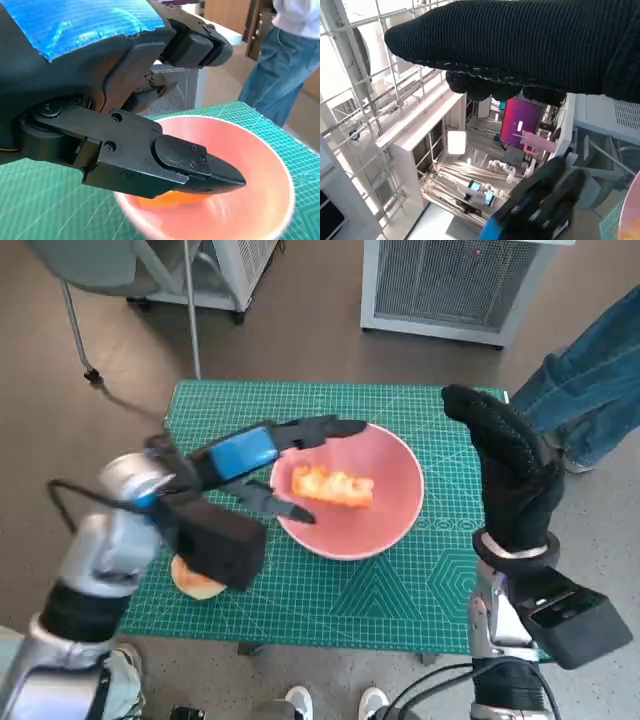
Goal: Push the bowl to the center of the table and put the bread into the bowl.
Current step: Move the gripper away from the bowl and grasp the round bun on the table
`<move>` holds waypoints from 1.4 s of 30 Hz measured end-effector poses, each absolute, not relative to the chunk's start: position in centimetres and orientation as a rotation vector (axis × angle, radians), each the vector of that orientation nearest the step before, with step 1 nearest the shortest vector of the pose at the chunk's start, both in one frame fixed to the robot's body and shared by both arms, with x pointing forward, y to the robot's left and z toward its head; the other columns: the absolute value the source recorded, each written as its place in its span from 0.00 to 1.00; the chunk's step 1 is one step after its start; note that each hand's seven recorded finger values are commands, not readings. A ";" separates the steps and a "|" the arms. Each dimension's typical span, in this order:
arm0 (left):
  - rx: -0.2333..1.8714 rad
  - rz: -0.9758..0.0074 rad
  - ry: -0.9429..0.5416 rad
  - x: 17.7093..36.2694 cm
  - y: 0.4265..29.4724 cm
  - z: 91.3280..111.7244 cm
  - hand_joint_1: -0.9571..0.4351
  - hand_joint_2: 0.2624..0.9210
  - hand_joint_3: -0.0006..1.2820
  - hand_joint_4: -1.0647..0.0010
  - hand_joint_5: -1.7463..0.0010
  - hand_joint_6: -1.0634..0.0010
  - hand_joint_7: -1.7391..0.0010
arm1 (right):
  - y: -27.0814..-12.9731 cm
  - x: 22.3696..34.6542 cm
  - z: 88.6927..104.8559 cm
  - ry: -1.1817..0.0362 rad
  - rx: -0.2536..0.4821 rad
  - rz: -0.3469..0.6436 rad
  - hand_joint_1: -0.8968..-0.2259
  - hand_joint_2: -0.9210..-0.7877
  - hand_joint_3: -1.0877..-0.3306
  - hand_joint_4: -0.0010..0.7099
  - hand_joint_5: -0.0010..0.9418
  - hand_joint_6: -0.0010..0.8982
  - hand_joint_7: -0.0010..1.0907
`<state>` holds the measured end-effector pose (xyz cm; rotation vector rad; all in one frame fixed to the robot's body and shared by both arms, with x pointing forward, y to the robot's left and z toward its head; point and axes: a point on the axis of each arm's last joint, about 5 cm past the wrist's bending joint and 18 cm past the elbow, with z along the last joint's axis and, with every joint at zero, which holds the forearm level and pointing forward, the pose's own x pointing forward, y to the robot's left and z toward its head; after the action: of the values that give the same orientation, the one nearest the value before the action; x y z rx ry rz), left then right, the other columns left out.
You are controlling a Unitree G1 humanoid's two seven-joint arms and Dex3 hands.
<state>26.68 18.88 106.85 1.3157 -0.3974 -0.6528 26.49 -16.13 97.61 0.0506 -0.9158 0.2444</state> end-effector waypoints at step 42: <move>1.483 -0.567 -0.038 18.9 26.2 105.7 0.66 0.75 0.00 0.87 0.99 0.72 0.99 | -16.1 26.7 97.8 -0.878 0.074 0.296 0.39 0.00 0.41 0.36 0.00 0.00 0.67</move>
<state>18.92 26.20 105.74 1.4835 -0.0385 -0.5665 26.65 -16.07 97.85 0.0740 -0.8778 0.2959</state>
